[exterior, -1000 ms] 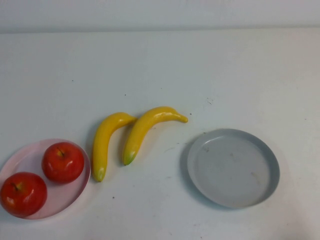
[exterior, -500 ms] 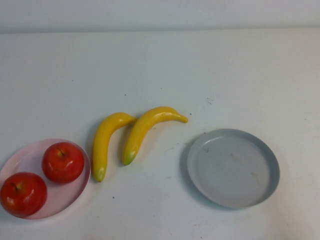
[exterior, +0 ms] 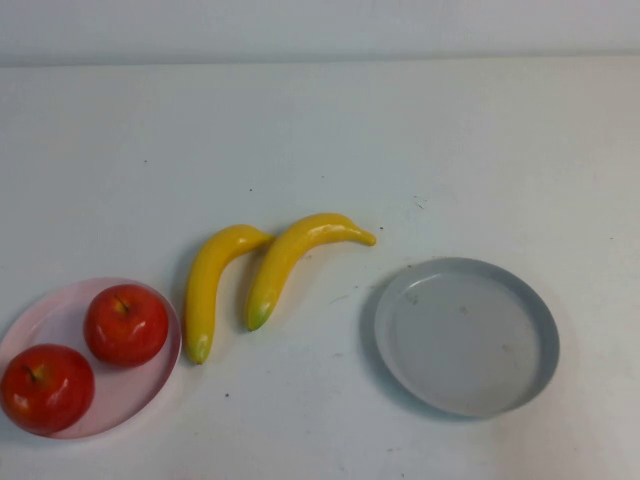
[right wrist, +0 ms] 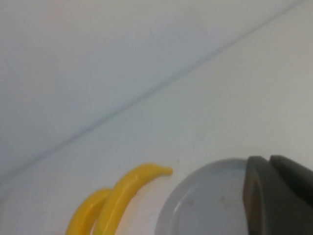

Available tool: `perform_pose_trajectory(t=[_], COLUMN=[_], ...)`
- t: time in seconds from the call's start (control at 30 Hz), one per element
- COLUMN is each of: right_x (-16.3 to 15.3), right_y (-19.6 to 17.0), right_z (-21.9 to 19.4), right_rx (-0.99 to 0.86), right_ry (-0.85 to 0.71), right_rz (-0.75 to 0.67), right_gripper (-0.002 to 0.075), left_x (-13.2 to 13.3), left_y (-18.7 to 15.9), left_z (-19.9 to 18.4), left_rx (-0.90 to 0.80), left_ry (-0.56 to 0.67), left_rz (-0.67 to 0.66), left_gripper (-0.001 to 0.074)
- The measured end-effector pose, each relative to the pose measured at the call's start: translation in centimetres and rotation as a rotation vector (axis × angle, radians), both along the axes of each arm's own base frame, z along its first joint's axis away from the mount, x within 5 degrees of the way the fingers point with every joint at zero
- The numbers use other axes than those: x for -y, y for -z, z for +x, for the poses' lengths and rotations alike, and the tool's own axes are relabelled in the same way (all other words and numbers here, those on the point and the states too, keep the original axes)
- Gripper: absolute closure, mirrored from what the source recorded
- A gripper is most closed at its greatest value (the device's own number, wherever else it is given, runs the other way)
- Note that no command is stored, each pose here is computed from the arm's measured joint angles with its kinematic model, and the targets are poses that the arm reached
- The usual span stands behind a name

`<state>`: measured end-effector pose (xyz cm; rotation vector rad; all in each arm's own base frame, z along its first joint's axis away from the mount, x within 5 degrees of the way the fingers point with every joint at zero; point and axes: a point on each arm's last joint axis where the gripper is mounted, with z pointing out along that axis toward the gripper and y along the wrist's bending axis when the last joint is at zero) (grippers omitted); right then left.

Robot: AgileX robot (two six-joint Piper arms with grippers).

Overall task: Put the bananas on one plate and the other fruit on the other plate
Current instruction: Put another type of fruit in the right plate

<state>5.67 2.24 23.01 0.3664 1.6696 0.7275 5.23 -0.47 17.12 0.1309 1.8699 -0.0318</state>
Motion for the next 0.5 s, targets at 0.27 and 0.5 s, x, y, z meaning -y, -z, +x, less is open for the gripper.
perform_pose_trajectory(t=[0.27, 0.5], right_x=[-1.5, -2.3], right_y=[-4.6, -6.2], right_z=[4.4, 11.8], right_rx=[-0.347, -0.559], right_ry=[-0.214, -0.366], right_rz=[-0.203, -0.337], right_gripper=[0.0743, 0.0743], left_x=[0.0, 0.0], left_y=[0.0, 0.0], left_z=[0.0, 0.0], left_rx=[0.0, 0.0], left_ry=[0.0, 0.0], left_rz=[0.0, 0.0], left_gripper=[0.0738, 0.0738])
